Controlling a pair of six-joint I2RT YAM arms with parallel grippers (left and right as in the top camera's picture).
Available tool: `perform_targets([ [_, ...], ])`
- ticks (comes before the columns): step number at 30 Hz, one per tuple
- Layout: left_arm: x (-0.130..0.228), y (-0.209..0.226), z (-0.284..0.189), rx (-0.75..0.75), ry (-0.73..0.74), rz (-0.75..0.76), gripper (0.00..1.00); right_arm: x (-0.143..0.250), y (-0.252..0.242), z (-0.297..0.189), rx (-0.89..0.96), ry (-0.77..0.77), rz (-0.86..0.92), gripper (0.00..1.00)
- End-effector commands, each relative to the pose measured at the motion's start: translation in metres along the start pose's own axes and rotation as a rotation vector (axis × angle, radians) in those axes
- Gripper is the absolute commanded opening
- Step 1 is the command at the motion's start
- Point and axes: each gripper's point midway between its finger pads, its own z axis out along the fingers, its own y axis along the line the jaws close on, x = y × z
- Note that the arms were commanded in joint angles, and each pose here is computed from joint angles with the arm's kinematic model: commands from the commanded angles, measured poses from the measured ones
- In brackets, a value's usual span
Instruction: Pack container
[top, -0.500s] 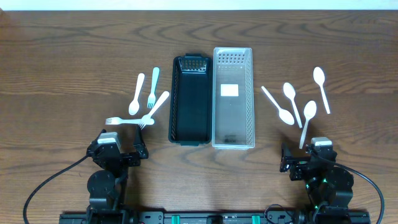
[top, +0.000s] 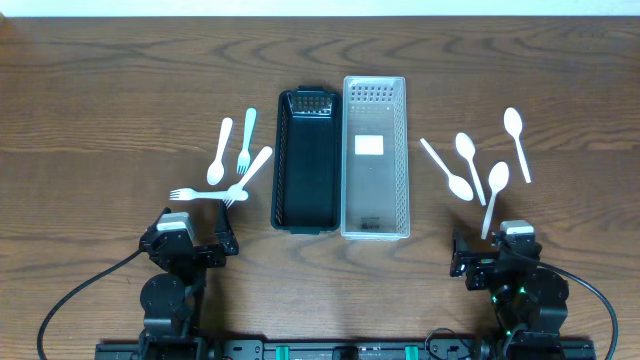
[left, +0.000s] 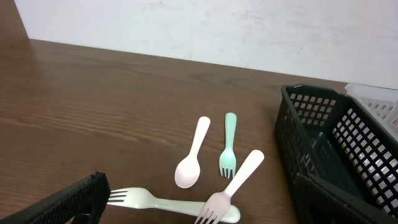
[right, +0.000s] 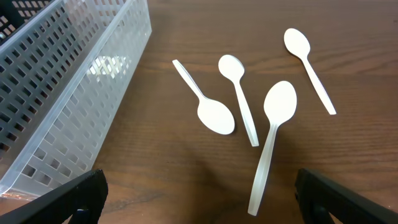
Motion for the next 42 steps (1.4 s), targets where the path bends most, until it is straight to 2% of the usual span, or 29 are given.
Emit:
perform_targets([
  [1, 0.017, 0.004, 0.002, -0.017, 0.055, 0.016, 0.98, 0.000, 0.003, 0.000, -0.014, -0.005, 0.010, 0.99],
  [15, 0.017, 0.004, 0.002, -0.016, 0.054, 0.016, 0.98, -0.001, 0.004, 0.000, -0.023, -0.008, 0.012, 0.99],
  [20, 0.017, 0.004, 0.002, -0.017, 0.055, 0.016, 0.98, 0.001, 0.030, -0.003, -0.169, 0.027, 0.281, 0.99],
  [23, 0.017, 0.004, 0.002, -0.017, 0.054, 0.016, 0.98, 0.000, 0.034, -0.003, -0.193, 0.043, 0.469, 0.99],
  [24, 0.017, 0.004, 0.002, -0.016, 0.054, 0.016, 0.98, -0.001, 0.034, -0.004, -0.195, 0.042, 0.477, 0.99],
  [30, 0.017, 0.002, 0.002, -0.004, 0.056, 0.007, 0.98, -0.003, 0.045, -0.006, -0.261, 0.037, 0.381, 0.99],
  [36, 0.019, -0.015, 0.001, 0.090, 0.073, -0.099, 0.98, -0.009, 0.046, -0.009, -0.261, 0.040, 0.324, 0.99],
  [39, 0.020, -0.032, -0.004, 0.186, 0.114, -0.129, 0.98, -0.009, 0.037, -0.007, -0.197, 0.089, 0.278, 0.99],
  [42, 0.028, -0.032, -0.008, 0.179, 0.186, -0.134, 0.98, -0.018, 0.026, -0.005, -0.126, 0.163, 0.239, 0.99],
])
